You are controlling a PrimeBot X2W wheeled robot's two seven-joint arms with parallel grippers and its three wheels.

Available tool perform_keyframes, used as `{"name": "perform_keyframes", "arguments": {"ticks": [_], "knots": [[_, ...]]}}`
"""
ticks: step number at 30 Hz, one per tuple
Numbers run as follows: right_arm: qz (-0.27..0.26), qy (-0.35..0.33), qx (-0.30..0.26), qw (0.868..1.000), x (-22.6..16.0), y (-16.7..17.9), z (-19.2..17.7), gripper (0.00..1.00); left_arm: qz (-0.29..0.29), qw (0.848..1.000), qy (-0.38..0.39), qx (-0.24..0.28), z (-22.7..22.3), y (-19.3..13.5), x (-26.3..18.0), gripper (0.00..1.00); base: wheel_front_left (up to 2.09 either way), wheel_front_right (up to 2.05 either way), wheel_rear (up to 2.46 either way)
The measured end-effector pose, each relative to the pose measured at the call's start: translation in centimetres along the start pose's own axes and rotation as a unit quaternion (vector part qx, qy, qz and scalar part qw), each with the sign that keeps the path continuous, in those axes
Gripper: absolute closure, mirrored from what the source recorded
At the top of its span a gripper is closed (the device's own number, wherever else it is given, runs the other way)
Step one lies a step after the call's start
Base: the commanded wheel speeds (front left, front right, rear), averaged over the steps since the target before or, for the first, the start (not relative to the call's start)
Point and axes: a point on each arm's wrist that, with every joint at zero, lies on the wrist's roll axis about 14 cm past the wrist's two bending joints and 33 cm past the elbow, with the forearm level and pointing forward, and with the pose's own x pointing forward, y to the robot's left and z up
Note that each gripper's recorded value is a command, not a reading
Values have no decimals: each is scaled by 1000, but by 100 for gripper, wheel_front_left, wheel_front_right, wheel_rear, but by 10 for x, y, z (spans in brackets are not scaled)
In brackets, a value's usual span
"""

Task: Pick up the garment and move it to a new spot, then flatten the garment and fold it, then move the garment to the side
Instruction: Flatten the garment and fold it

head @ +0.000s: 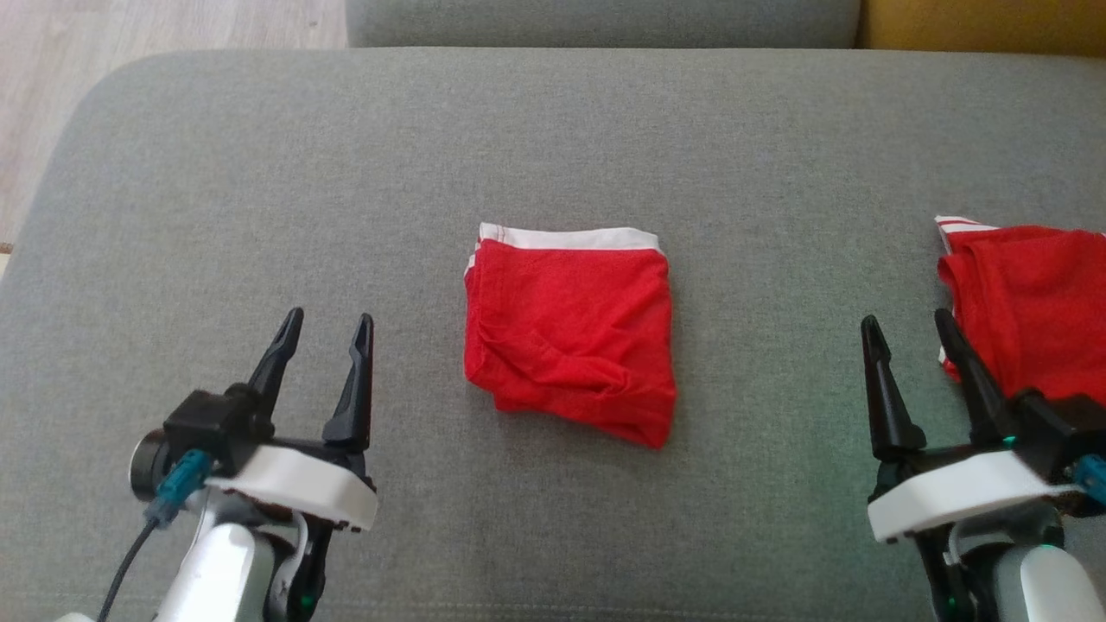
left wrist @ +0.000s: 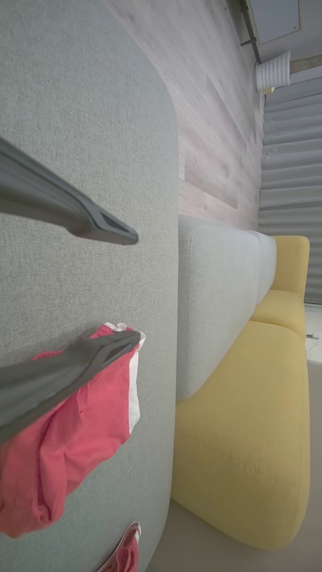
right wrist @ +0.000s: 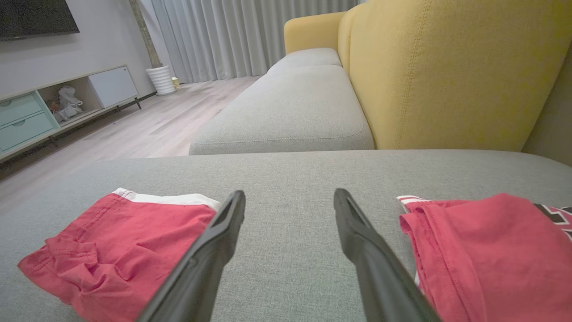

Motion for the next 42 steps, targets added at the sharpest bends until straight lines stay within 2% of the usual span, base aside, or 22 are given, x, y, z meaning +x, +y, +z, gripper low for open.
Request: {"name": "perform_keyframes", "arguments": {"ticks": [10, 11, 12, 18, 25, 32, 42], "knots": [[8, 16, 1, 1000, 4, 5, -7, 0, 5, 1000, 3, 1, -2, 2, 0, 0, 0, 0, 0], [15, 22, 2, 1000, 6, 9, -11, 24, 7, 1000, 4, 1, -3, 3, -1, 0, 0, 0, 0], [23, 34, 2, 999, 8, 14, -17, 100, 8, 1000, 6, 1, -4, 4, -1, 0, 0, 0, 0], [121, 81, 4, 989, 36, 78, -45, 100, 12, 1000, 14, -1, -9, 7, -3, 0, 0, 0, 0], [249, 144, -8, 958, 50, 159, -86, 100, 31, 999, 12, -3, -10, 19, -1, 0, 0, 0, 0], [310, 194, -5, 931, 47, 194, -117, 100, 52, 998, 23, -3, -18, 31, -5, 0, 0, 0, 0], [371, 208, -13, 905, 24, 226, -126, 100, 51, 999, 16, -6, -14, 32, -5, 0, 0, 0, 0]]}}
